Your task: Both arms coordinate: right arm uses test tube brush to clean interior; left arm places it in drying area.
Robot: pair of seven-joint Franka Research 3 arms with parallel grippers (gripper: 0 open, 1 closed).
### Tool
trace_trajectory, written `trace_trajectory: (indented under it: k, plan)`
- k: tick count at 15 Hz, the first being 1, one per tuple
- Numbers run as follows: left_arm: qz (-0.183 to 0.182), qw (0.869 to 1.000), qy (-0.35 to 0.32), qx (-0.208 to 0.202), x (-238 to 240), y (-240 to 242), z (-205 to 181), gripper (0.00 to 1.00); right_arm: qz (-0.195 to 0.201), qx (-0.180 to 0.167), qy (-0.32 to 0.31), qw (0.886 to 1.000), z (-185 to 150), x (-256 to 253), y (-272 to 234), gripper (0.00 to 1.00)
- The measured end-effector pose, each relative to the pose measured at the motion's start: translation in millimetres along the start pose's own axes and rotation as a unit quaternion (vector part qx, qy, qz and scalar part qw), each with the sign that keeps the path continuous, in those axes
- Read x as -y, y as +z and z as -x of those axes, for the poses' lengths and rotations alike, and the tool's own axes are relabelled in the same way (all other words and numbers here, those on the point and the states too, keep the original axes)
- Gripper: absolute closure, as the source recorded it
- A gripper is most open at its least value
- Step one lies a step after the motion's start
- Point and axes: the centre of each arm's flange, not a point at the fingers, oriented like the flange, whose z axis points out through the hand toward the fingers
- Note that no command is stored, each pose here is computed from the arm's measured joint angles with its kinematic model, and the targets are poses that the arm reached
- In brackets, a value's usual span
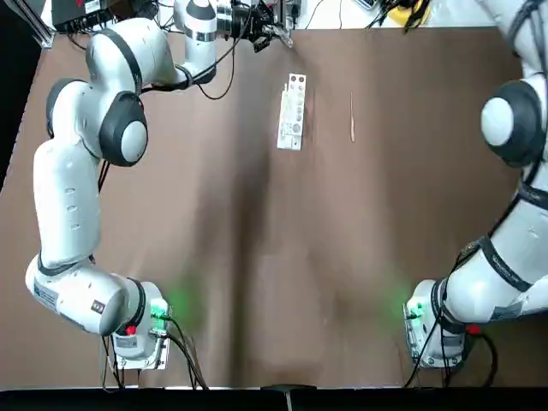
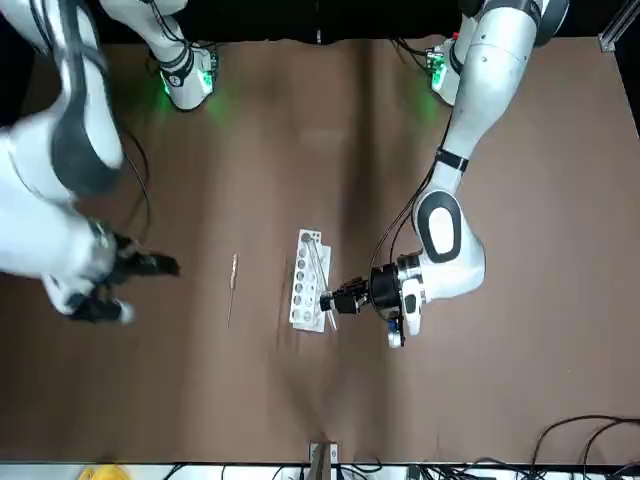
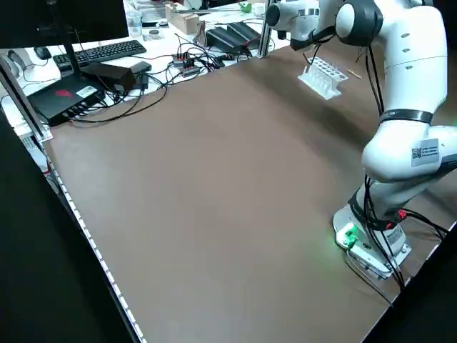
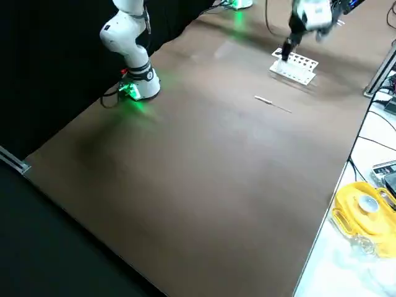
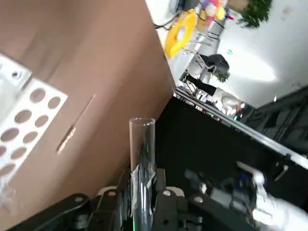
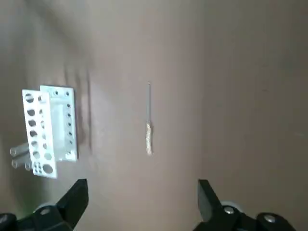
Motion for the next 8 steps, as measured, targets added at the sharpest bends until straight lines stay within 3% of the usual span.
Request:
trace_trajectory:
  k: [1, 2, 6, 8]
  plan:
    - [-0.002, 0.997, -0.072, 0.0, 3, 1, 0, 0.77, 0.02, -0.015, -0.008, 1.0, 31, 2, -51, 0.0]
    - [-0.002, 0.994, -0.106, 0.0, 4, 0, -1, 0.77, 0.028, -0.017, -0.01, 0.999, 47, 1, -72, 0.0]
    - [-0.004, 0.979, -0.205, 0.003, 11, -4, -6, 0.77, 0.051, -0.009, -0.014, 0.999, 97, -16, -129, 0.0]
    - [0.003, 0.969, -0.246, 0.026, 15, -7, -9, 0.77, 0.052, -0.011, -0.028, 0.998, 112, -32, -143, 0.0]
